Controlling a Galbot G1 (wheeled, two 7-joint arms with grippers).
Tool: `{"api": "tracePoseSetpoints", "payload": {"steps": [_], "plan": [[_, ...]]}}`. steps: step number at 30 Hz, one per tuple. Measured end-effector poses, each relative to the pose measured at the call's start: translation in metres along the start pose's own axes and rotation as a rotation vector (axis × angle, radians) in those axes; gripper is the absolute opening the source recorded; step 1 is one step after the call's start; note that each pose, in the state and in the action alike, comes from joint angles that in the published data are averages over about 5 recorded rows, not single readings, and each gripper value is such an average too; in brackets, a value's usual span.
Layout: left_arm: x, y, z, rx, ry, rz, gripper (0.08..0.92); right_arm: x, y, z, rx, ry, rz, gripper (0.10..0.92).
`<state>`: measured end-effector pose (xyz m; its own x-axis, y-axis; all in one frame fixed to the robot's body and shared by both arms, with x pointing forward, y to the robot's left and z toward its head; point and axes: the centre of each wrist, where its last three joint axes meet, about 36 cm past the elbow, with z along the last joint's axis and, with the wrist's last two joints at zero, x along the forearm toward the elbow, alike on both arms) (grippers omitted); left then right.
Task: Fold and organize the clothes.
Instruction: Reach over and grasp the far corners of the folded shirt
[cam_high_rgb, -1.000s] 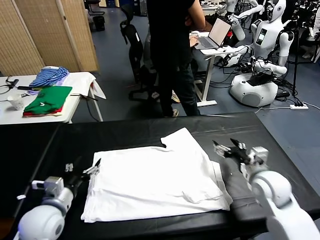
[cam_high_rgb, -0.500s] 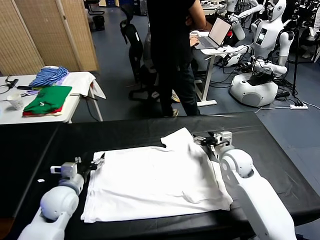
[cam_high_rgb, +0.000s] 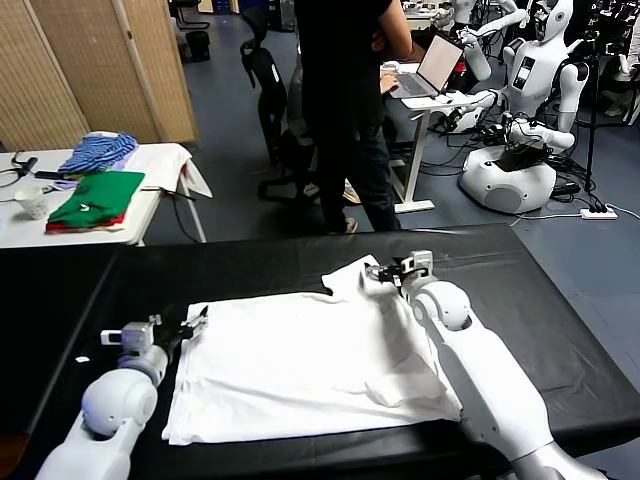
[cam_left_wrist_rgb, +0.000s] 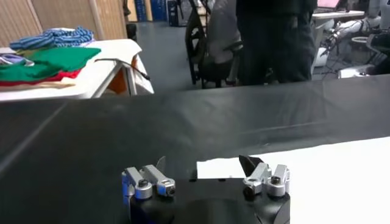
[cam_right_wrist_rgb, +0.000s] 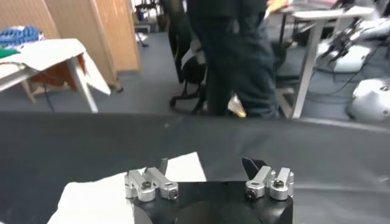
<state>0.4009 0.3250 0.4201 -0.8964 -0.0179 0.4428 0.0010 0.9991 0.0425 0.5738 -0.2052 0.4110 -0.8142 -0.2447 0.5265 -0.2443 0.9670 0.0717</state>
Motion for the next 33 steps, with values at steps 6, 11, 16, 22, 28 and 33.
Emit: {"api": "tracePoseSetpoints", "payload": {"steps": [6,11,16,22,28,33], "plan": [[0.000,0.000,0.000,0.001,0.001,0.000,0.907,0.001,0.002,0.005,0.004,0.006,-0.002,0.295],[-0.003,0.000,0.000,0.001,0.013,-0.002,0.907,0.003,0.005,0.007,0.009,0.008,-0.005,0.151],[-0.007,0.001,0.002,0.000,0.046,-0.009,0.907,0.004,0.006,0.009,0.012,0.010,-0.006,0.141],[-0.016,0.000,0.006,0.007,0.070,-0.028,0.906,0.006,0.006,0.010,0.015,0.010,-0.007,0.141],[-0.021,-0.002,0.006,0.010,0.071,-0.022,0.733,0.008,0.007,0.011,0.018,0.013,-0.007,0.141],[-0.021,-0.004,0.008,0.013,0.073,-0.016,0.418,0.010,0.007,0.012,0.016,0.008,-0.006,0.141]]}}
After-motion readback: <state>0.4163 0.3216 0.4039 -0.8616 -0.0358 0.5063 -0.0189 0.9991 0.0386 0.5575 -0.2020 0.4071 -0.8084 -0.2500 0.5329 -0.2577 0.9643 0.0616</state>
